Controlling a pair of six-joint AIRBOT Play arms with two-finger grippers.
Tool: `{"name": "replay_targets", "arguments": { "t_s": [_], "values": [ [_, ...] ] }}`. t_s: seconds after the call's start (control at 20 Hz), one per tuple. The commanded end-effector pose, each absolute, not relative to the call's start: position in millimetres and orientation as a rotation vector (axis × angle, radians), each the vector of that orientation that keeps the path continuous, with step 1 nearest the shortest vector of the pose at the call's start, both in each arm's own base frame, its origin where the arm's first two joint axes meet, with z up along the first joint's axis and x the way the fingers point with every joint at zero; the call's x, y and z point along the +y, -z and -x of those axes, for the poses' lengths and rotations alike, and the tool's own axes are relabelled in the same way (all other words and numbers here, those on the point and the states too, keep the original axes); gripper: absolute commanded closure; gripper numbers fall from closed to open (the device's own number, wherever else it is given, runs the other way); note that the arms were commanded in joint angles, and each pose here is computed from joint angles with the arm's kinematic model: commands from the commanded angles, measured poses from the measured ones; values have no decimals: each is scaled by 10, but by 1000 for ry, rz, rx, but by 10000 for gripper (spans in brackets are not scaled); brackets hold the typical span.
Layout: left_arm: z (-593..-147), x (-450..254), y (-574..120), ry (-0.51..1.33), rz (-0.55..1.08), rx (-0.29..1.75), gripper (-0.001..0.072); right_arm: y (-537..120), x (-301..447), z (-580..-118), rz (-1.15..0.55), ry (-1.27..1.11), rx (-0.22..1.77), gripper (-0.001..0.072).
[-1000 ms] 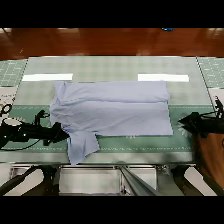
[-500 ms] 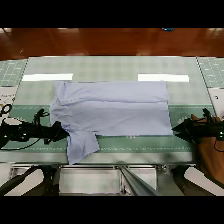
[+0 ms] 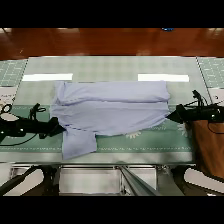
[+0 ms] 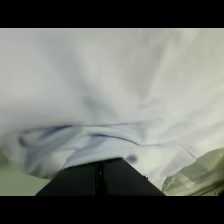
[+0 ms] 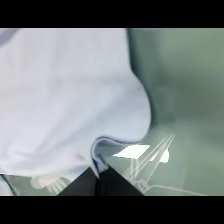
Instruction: Fold the shirts.
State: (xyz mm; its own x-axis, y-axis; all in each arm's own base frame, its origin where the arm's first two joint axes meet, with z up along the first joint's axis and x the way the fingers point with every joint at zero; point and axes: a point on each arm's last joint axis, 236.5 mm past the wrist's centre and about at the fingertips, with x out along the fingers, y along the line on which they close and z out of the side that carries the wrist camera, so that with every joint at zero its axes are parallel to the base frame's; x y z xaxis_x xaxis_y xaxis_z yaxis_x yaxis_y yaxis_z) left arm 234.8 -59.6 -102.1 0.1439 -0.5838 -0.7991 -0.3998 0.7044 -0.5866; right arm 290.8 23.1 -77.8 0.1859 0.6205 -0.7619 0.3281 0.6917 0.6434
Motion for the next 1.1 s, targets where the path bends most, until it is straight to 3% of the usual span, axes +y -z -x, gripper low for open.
{"name": "replay_targets", "arguments": {
  "t_s": [0.0,0.25,0.5,1.05],
  "values": [
    [-2754,-460,670,206,832,1362,690,569,36,-3069,-789,-237,1387,692],
    [-3515,-321,171,256,818,1203,690,226,-28,-3563,-666,-252,1251,692],
    [-4053,-365,169,304,783,1209,691,278,38,-4064,-617,-249,1203,692],
    [-4878,-378,405,312,799,1221,691,616,102,-4583,-726,-252,1222,691]
  ]
}}
